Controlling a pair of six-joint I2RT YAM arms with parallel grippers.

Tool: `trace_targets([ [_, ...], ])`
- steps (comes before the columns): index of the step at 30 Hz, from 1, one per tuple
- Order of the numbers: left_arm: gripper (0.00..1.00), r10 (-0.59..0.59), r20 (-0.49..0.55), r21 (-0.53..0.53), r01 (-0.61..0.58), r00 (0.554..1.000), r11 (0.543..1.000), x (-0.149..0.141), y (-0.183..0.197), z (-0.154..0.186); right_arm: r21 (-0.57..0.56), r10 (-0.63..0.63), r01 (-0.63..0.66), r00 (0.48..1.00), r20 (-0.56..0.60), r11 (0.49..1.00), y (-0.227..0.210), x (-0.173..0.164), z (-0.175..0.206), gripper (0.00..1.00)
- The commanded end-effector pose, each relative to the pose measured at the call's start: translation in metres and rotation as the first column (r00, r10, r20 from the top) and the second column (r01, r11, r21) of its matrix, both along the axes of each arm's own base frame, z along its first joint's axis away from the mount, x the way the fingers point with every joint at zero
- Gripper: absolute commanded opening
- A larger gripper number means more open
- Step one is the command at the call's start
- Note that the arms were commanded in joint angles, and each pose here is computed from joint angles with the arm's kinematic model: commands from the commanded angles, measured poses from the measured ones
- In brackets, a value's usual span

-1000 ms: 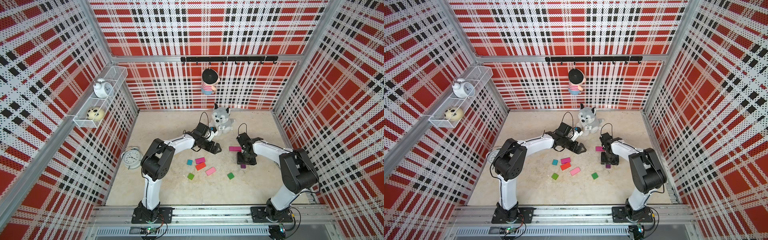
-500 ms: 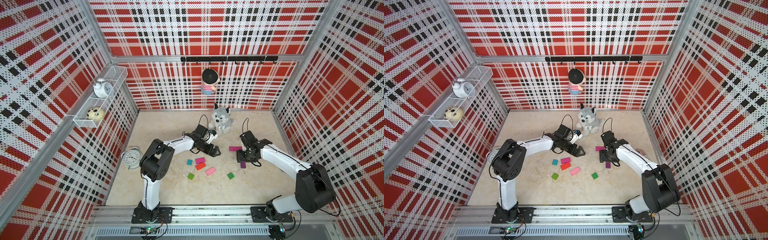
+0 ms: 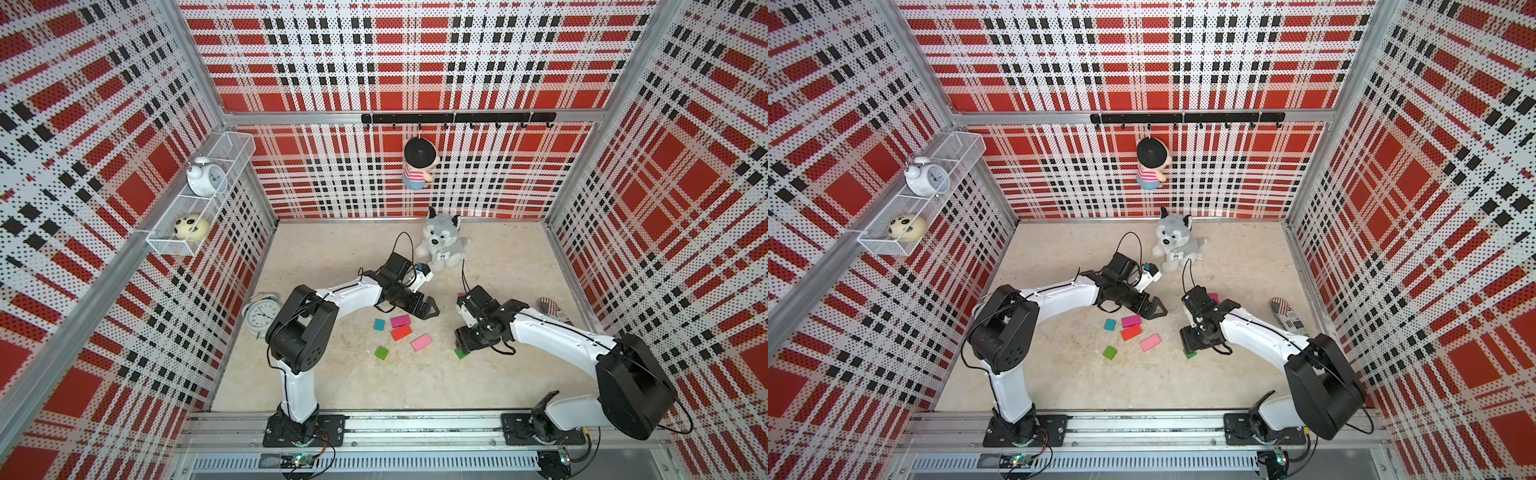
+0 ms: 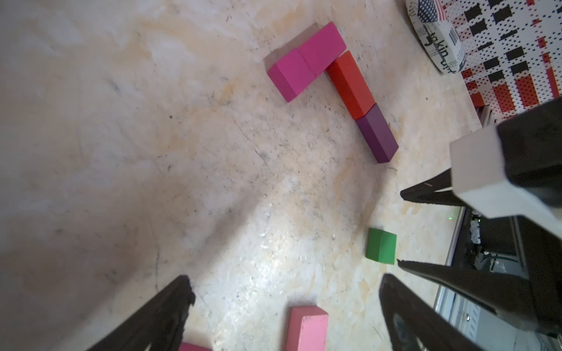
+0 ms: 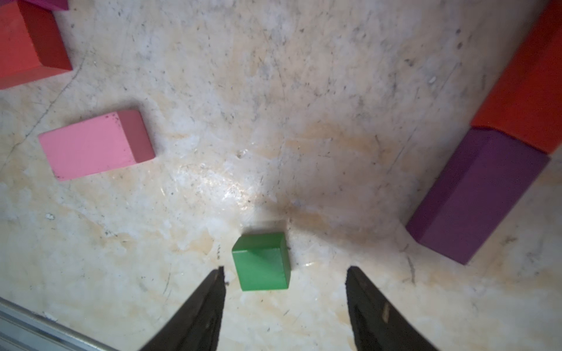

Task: Assemble the number 7 with building blocks
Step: Pick up the building block from the center of the board.

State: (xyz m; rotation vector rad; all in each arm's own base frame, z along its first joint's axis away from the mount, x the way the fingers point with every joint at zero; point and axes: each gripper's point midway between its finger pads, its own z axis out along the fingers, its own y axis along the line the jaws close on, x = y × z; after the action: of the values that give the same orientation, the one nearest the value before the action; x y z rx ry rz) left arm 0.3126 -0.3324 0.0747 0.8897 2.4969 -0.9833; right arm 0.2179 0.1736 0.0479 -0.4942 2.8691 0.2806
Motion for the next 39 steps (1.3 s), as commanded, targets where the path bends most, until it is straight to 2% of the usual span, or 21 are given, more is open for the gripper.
trace_targets([
  [1, 0.98, -0.038, 0.018, -0.029, 0.038, 0.999, 0.999, -0.012, -0.007, 0.013, 0.048, 0.015, -0.016, 1.0, 0.015, 0.999, 0.014, -0.001, 0.003, 0.67],
  [6, 0.98, -0.04, 0.013, -0.031, 0.04, 0.999, 0.999, -0.02, -0.006, 0.014, 0.035, 0.045, -0.045, 0.999, 0.0, 0.998, 0.024, -0.006, -0.004, 0.66],
  [22, 0.98, -0.054, -0.001, -0.041, 0.054, 0.999, 0.998, -0.032, -0.002, 0.011, -0.054, 0.052, -0.054, 0.998, -0.033, 0.997, 0.011, -0.016, -0.019, 0.61],
  [30, 0.98, -0.05, 0.004, -0.035, 0.05, 0.999, 0.998, -0.033, 0.001, 0.011, -0.072, 0.06, -0.065, 0.996, -0.067, 0.995, 0.011, -0.018, -0.028, 0.54],
  [36, 0.98, -0.051, 0.007, -0.034, 0.051, 0.999, 0.998, -0.031, 0.0, 0.011, -0.084, 0.056, -0.062, 0.996, -0.076, 0.995, 0.01, -0.018, -0.03, 0.39],
  [39, 0.98, -0.052, 0.01, -0.034, 0.052, 0.999, 0.998, -0.03, 0.0, 0.01, -0.091, 0.06, -0.068, 0.994, -0.091, 0.994, 0.01, -0.019, -0.033, 0.36],
])
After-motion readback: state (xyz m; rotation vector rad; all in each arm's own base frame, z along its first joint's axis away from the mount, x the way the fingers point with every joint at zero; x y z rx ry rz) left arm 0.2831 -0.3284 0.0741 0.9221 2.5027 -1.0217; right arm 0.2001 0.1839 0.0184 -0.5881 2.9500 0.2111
